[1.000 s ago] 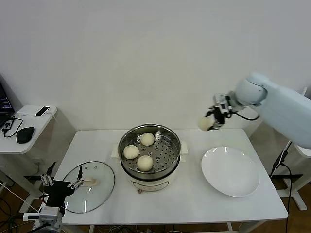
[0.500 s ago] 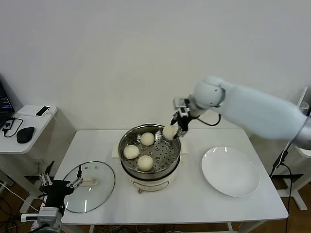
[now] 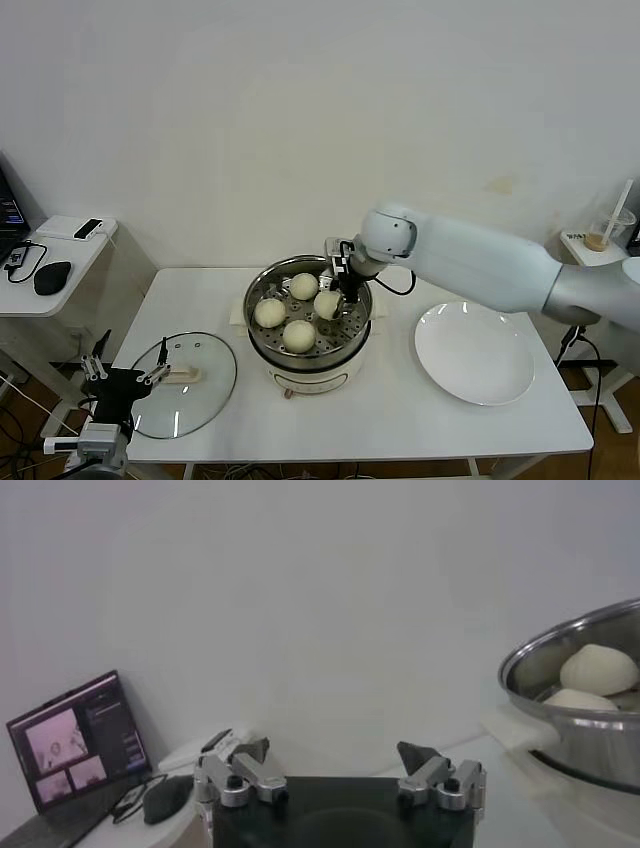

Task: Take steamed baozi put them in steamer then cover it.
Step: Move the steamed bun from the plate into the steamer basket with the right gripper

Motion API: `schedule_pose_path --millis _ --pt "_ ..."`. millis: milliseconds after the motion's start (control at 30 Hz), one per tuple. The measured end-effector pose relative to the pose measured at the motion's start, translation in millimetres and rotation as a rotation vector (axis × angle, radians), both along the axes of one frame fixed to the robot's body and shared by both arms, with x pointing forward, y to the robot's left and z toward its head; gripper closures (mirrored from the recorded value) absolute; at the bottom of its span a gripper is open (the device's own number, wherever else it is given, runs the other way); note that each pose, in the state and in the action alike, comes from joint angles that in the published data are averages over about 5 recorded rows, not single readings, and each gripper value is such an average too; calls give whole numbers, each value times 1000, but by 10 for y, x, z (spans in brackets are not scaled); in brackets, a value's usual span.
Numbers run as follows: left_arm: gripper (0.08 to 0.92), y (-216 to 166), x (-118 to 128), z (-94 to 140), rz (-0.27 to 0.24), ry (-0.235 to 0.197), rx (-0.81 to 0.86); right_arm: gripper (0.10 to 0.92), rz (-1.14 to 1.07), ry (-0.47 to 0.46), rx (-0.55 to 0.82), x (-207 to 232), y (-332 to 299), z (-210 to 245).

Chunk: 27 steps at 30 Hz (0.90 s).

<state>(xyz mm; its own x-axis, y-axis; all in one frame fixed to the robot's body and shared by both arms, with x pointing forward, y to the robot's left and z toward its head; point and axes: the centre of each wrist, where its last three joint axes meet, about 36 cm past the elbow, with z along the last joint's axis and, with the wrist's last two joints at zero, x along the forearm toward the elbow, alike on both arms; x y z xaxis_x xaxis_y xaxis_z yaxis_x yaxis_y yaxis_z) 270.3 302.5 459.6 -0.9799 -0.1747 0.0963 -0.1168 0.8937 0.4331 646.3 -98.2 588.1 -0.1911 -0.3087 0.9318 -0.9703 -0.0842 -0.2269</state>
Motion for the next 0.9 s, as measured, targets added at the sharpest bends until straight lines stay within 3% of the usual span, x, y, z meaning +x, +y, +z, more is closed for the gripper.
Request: schedule_pose_path --millis 400,633,900 --pt "177 36 -5 -3 4 2 3 396 -20 0 -16 20 49 -137" --pt "177 33 -12 -2 5 2 2 222 -18 -10 -18 22 -11 -66" --pt "177 35 -17 12 5 -1 1 200 -21 -48 19 11 -210 192"
